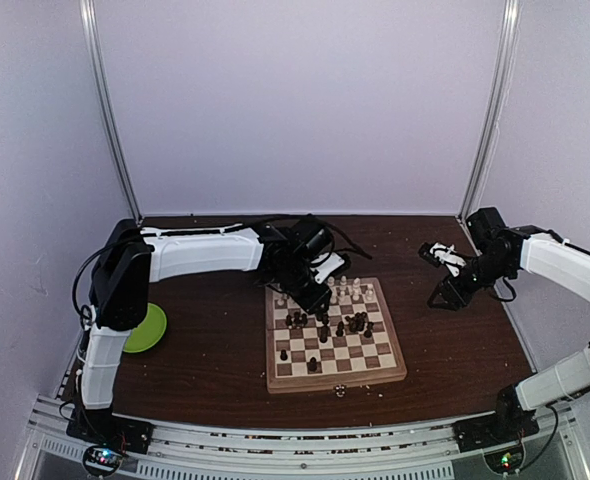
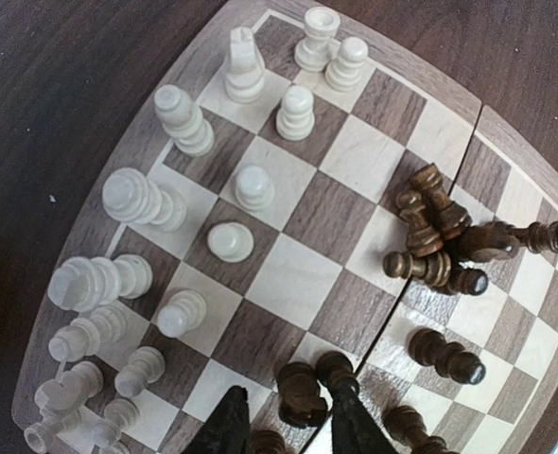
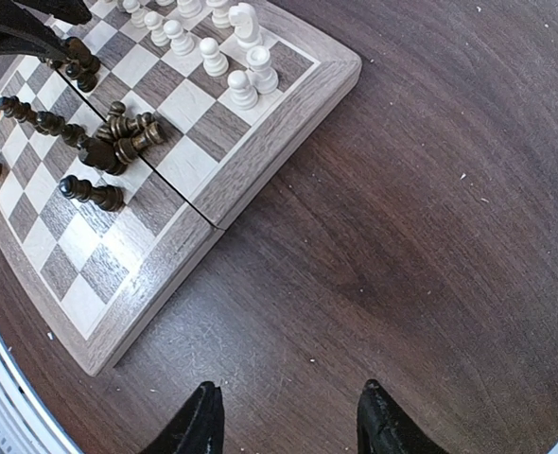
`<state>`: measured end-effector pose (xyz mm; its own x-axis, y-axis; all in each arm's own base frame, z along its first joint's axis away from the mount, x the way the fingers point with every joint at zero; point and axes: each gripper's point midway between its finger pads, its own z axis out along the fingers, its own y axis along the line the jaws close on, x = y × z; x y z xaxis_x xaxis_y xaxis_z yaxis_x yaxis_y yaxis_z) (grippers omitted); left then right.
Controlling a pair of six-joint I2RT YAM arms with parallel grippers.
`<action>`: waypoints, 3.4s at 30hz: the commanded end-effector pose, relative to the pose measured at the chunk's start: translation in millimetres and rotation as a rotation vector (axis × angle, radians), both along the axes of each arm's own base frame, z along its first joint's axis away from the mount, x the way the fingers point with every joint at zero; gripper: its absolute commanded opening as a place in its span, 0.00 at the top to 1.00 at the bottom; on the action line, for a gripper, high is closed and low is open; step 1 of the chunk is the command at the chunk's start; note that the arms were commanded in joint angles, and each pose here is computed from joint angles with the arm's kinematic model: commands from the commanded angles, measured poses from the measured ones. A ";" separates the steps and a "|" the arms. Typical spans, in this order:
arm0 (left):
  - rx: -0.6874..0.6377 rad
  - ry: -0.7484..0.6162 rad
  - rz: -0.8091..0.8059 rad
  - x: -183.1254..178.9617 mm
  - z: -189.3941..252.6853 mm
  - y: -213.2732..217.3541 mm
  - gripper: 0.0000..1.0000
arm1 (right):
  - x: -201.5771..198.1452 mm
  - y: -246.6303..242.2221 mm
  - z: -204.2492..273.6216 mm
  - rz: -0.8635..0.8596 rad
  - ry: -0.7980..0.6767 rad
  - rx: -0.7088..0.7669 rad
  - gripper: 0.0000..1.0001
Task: Set up the chess pieces on the board
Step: Pick up the knight from the chessboard, then place the knight at g7.
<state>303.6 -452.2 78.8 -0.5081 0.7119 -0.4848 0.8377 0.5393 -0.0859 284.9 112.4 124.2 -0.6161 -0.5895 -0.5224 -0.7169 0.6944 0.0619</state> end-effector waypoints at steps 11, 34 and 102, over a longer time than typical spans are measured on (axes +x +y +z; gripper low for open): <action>0.030 0.001 0.008 0.9 -12.8 1.9 0.68 | 0.4 -0.2 -1.7 0.007 0.006 -0.019 0.51; 0.001 -0.013 -0.002 -3.9 18.5 0.4 0.91 | -0.2 3.3 -4.1 0.018 0.013 -0.023 0.51; 0.284 0.046 -0.297 -137.0 -22.1 54.0 0.93 | -1.0 -2.6 -11.8 0.017 0.029 -0.073 0.50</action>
<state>162.7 -397.5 67.3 -0.2771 0.9285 -0.2471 0.9602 0.2773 -0.0349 285.3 109.6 114.7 -0.6231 -0.6158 -0.4822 -0.7169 0.6962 0.0372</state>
